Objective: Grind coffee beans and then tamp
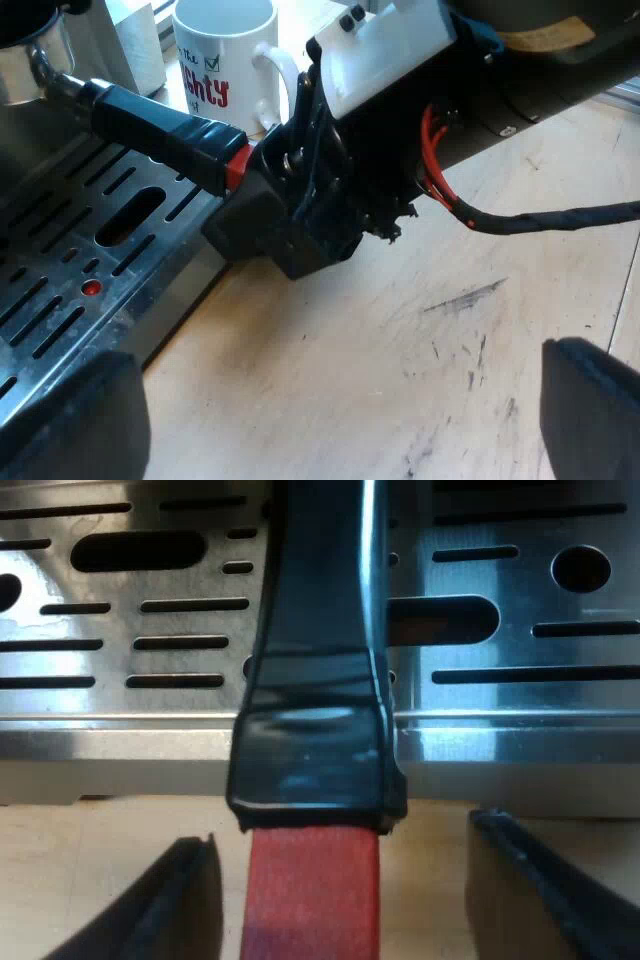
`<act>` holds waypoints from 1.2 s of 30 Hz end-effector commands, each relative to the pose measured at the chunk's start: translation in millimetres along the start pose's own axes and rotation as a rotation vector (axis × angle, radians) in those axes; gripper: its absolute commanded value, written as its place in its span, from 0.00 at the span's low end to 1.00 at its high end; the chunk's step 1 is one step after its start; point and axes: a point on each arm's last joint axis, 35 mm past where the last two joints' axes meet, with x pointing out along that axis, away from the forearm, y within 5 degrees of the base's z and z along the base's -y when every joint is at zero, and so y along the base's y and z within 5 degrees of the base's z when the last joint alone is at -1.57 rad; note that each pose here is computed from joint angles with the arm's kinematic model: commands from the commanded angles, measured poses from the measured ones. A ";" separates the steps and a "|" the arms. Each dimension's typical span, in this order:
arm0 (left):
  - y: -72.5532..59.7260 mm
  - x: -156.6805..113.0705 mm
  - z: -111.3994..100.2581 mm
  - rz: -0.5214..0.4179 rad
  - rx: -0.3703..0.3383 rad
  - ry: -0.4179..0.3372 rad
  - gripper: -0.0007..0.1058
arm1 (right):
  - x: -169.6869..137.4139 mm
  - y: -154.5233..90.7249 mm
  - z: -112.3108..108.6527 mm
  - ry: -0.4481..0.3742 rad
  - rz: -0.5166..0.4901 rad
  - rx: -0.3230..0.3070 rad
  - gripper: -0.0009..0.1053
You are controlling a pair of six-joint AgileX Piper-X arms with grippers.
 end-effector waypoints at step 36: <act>-1.3 -0.4 1.2 -0.013 0.010 -0.004 0.76 | -1.3 -1.8 6.2 -0.052 -0.057 0.000 0.01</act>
